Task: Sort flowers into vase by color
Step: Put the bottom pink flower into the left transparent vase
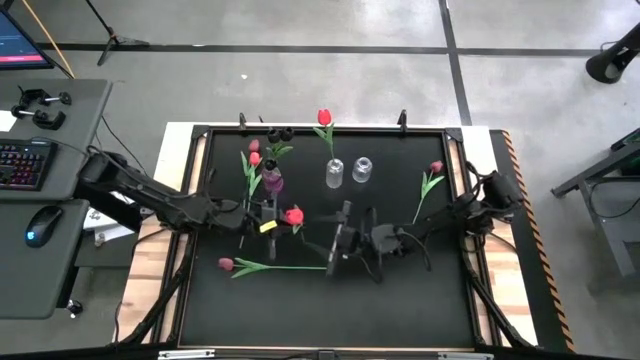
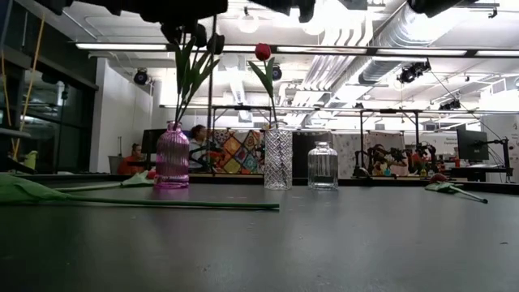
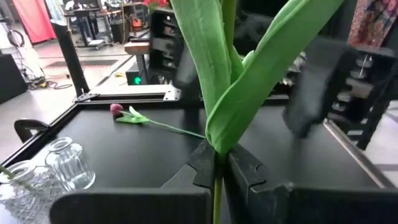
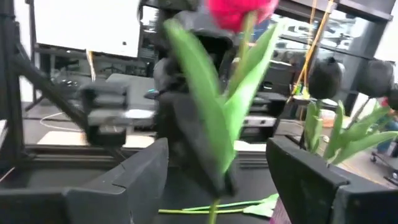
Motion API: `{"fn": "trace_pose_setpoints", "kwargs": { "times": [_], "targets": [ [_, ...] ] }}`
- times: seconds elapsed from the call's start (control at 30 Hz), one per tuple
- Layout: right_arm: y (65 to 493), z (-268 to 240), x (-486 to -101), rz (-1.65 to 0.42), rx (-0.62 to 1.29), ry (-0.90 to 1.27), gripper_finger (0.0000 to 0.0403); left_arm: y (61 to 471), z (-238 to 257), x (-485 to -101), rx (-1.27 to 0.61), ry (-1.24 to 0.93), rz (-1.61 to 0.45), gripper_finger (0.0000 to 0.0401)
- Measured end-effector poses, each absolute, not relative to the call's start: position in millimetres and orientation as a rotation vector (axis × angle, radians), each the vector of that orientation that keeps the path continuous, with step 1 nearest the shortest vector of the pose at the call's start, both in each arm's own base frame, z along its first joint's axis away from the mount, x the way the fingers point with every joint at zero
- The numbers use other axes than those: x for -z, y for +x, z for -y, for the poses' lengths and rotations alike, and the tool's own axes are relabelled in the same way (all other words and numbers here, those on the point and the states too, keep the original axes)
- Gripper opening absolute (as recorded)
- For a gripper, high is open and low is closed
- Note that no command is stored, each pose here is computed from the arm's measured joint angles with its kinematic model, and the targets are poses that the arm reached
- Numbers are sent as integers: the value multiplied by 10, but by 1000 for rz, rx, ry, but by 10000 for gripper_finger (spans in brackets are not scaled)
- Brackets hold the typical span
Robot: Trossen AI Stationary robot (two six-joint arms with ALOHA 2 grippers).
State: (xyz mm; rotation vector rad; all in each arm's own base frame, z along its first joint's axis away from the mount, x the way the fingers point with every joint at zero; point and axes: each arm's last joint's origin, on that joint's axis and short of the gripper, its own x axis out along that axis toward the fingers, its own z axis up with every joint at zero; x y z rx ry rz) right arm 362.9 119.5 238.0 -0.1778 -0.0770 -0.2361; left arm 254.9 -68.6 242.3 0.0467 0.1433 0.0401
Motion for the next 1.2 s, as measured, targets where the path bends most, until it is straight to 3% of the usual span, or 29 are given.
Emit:
{"fn": "trace_pose_setpoints", "kwargs": {
  "times": [0.47,0.6,0.87,1.2],
  "targets": [
    [3683,-1075,-2364,81,168,-92,217,2657,729,-2376,2,53,-134,1],
    [3683,-1074,-2365,82,168,-90,166,2657,726,-2379,1,52,-132,1],
    [3683,-1071,-2373,89,173,-90,13,2660,713,-2377,-3,52,-133,1],
    [3649,-1124,-2391,92,258,-150,5,2627,731,-2371,-76,106,-157,56]
  ]
}}
